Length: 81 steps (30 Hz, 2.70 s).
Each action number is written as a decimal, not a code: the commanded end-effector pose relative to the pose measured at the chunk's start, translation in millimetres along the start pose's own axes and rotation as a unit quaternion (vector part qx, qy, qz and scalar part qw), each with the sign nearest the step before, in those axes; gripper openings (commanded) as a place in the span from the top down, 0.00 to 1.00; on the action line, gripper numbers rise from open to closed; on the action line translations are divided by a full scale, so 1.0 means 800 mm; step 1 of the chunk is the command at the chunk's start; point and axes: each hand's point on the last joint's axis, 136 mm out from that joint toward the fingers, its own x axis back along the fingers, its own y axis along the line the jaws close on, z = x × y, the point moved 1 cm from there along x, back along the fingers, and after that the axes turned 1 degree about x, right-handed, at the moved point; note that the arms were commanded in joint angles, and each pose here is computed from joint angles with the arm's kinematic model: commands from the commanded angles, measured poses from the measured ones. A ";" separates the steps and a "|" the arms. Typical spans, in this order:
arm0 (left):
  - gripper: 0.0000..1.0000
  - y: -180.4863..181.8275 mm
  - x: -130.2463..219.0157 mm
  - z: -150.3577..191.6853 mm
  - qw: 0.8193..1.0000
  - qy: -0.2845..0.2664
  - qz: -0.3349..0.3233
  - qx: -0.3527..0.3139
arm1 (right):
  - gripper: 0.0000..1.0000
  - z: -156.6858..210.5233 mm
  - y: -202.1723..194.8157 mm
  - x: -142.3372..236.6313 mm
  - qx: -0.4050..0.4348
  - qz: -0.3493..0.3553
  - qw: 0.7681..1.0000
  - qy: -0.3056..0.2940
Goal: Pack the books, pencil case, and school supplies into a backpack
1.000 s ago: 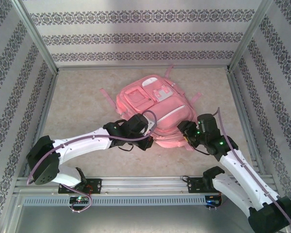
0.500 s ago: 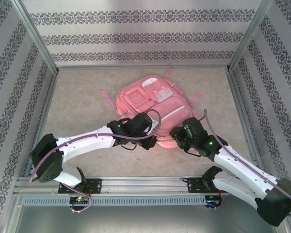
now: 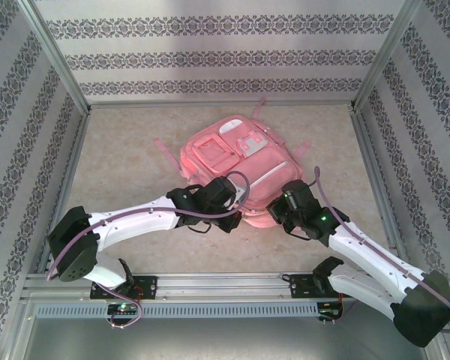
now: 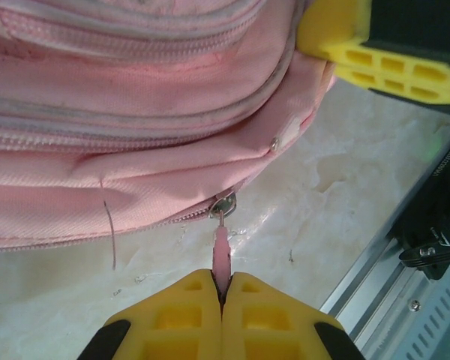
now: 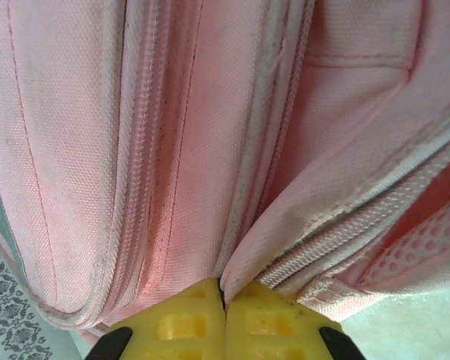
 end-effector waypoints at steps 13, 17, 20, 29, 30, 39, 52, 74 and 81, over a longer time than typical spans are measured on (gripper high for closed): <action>1.00 0.074 0.018 0.014 0.995 -0.032 -0.087 0.034 | 1.00 -0.047 0.007 0.021 -0.011 -0.013 0.997 -0.072; 1.00 0.093 0.021 0.012 0.993 -0.039 -0.098 0.052 | 1.00 -0.048 0.003 0.021 -0.012 -0.011 0.997 -0.073; 1.00 0.109 0.026 0.011 0.991 -0.045 -0.111 0.067 | 1.00 -0.048 0.002 0.020 -0.012 -0.012 0.997 -0.072; 1.00 0.149 0.033 0.013 0.983 -0.051 -0.143 0.106 | 1.00 -0.045 -0.006 0.012 -0.011 -0.006 0.998 -0.065; 1.00 0.152 0.034 0.013 0.982 -0.053 -0.146 0.109 | 1.00 -0.045 -0.005 0.011 -0.010 -0.006 0.998 -0.065; 1.00 0.173 0.033 0.010 0.978 -0.055 -0.156 0.131 | 0.85 -0.032 0.018 0.002 0.059 -0.022 0.997 -0.041; 1.00 0.238 0.072 0.033 0.941 -0.086 -0.203 0.258 | 0.09 -0.038 0.029 0.044 0.224 0.004 0.970 -0.095; 0.97 0.407 0.106 0.029 0.828 -0.147 -0.285 0.460 | 0.02 -0.040 0.049 0.048 0.317 -0.047 0.940 -0.118; 0.64 0.400 0.121 0.022 0.829 -0.178 -0.264 0.460 | 0.02 -0.043 0.047 0.057 0.329 -0.042 0.935 -0.125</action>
